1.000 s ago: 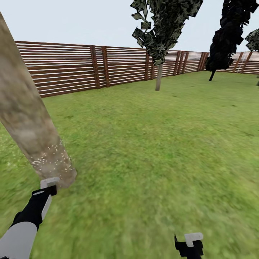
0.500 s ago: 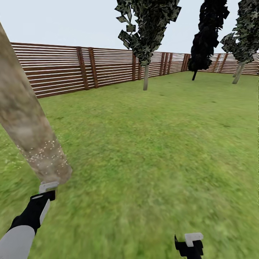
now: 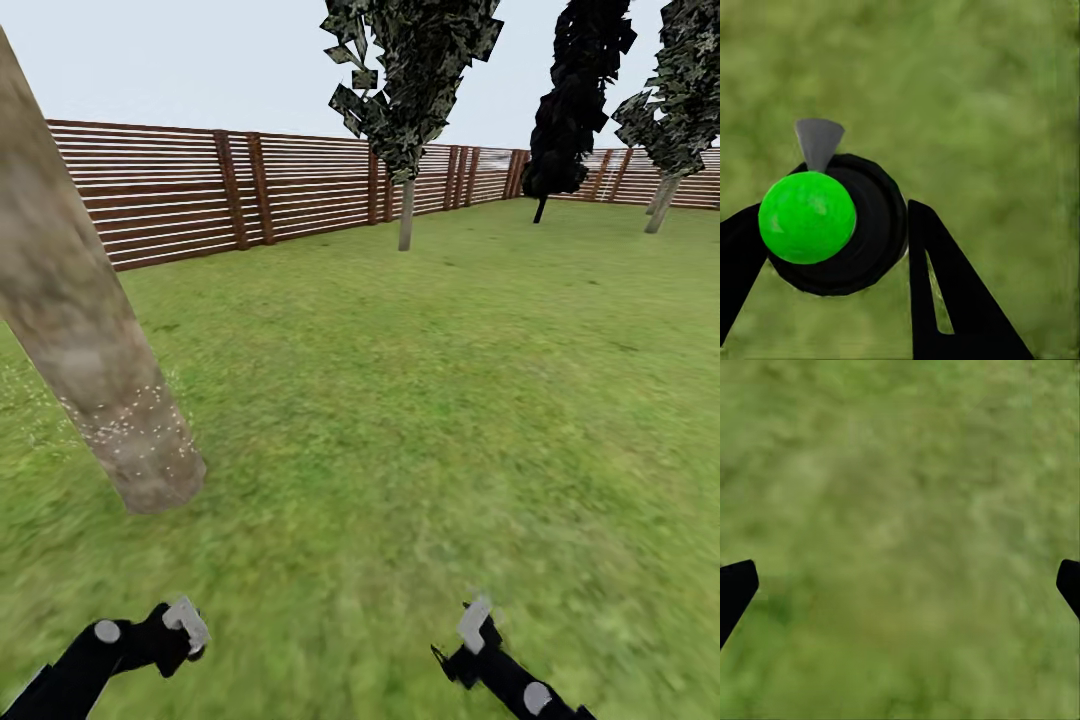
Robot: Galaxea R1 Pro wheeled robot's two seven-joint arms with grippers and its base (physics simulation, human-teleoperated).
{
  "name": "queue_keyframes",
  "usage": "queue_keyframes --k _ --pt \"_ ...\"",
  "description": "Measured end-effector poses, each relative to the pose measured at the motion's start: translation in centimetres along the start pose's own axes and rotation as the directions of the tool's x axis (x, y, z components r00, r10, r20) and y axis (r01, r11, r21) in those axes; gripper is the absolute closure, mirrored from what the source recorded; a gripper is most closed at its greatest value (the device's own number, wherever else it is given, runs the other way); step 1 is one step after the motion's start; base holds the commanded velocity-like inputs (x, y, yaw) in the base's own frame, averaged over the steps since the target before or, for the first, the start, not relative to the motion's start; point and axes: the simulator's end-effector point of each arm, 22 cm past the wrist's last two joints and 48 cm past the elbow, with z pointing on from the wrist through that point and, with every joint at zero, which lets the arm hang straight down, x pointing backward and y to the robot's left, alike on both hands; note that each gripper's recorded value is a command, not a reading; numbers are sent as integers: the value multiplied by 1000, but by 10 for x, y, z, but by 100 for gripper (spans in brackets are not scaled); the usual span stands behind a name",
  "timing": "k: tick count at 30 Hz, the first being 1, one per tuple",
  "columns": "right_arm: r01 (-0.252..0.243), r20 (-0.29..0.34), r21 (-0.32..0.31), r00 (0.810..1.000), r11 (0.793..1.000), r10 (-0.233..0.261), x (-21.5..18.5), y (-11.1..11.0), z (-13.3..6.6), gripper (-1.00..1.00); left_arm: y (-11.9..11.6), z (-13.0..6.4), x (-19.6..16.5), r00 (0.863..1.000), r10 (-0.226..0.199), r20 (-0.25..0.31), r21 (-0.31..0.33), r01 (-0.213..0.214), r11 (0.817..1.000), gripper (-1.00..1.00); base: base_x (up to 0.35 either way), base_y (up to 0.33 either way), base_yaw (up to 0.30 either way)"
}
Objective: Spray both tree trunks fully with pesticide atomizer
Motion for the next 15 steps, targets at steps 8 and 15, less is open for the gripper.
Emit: queue_keyframes --k 8,15 --pt "140 107 -451 989 881 -102 -78 77 -7 100 -83 11 -7 966 256 -32 277 -237 931 100 0 0 0" --pt "253 180 -550 966 796 -183 -107 121 -12 100 -117 24 -12 933 351 -74 321 -311 894 100 0 0 0"
